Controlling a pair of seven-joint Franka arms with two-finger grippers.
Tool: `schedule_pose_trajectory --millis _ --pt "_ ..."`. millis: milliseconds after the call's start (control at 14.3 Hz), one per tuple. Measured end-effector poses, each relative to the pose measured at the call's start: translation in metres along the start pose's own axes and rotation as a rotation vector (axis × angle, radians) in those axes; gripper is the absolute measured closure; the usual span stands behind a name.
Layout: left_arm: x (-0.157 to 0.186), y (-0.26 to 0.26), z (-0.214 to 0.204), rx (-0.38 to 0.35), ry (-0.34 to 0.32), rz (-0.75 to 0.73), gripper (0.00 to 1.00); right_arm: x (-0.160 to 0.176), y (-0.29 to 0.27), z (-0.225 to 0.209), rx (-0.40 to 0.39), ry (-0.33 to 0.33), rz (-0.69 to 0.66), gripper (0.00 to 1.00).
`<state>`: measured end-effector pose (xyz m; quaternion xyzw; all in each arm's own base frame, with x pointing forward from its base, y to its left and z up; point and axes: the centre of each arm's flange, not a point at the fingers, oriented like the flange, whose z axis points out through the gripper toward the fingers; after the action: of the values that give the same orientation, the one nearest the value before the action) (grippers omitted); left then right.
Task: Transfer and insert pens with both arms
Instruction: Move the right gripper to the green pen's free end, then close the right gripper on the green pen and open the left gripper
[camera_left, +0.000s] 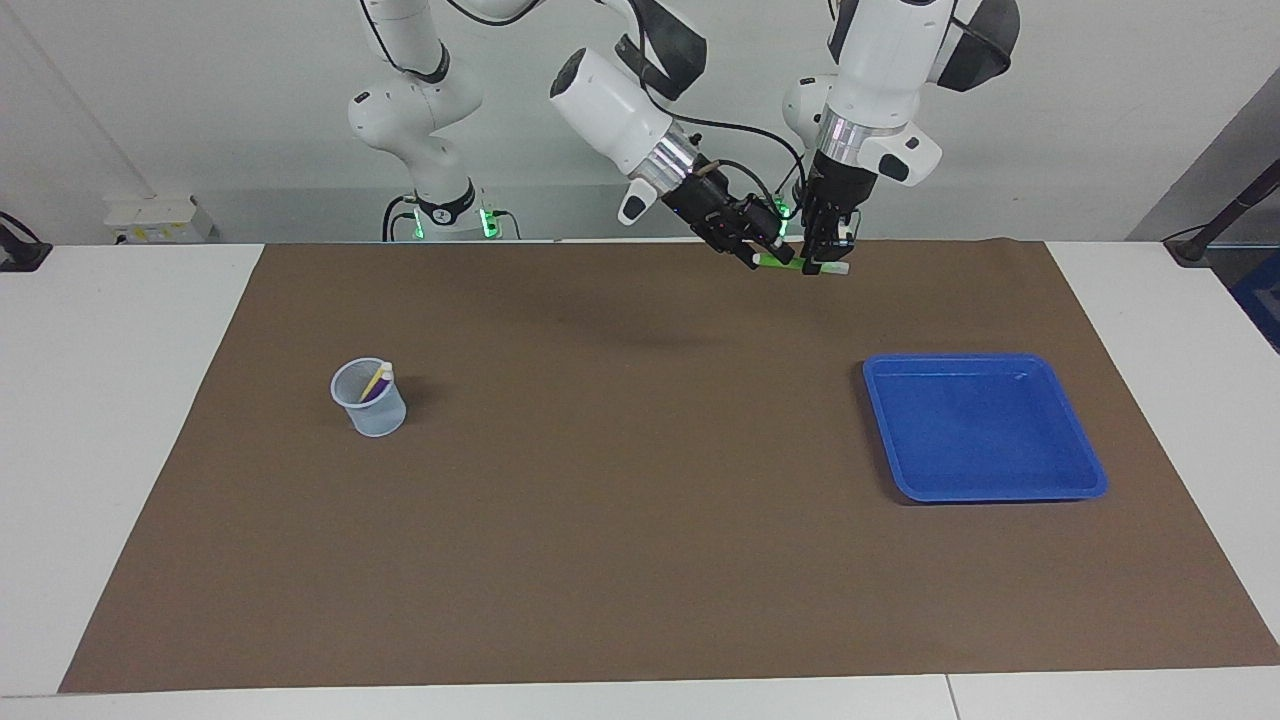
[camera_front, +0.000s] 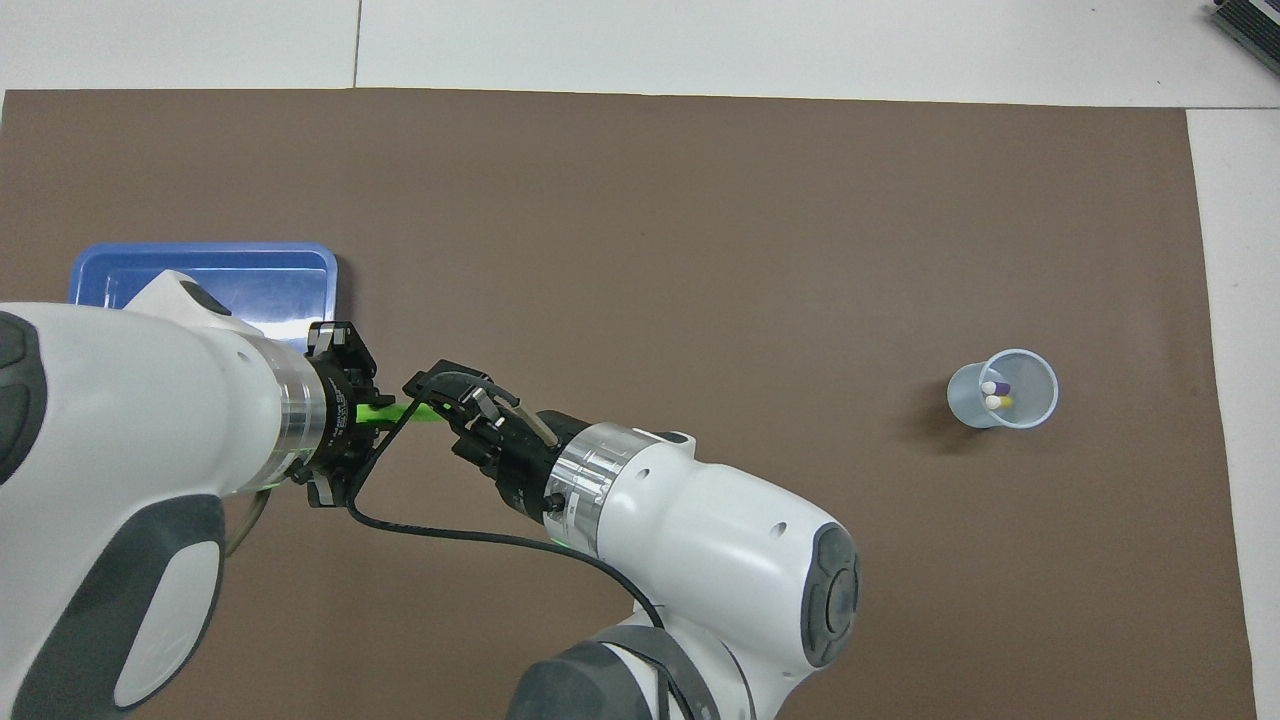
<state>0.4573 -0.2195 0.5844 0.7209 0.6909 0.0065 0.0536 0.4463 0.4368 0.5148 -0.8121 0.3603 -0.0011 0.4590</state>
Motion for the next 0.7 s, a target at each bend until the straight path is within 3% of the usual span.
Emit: schedule_pose_trajectory --millis 70,349,489,699 --pt "-0.0001 -0.0001 -0.0001 0.0 0.0 -0.001 0.83 0.0 -0.0014 -0.0007 0.003 0.0 0.0 0.38" --pt "-0.0004 -0.0012 -0.0026 -0.005 0.0 -0.002 0.83 -0.0022 -0.0022 -0.0006 0.004 -0.003 -0.002 0.4" --pt "-0.0005 -0.0016 -0.0034 -0.007 0.0 -0.003 0.83 -0.0027 -0.0017 0.0001 0.003 -0.004 -0.002 0.59" --pt "-0.0005 -0.0016 -0.0034 -0.007 0.0 -0.005 0.83 -0.0026 -0.0015 0.0005 0.002 -0.004 -0.002 0.6"
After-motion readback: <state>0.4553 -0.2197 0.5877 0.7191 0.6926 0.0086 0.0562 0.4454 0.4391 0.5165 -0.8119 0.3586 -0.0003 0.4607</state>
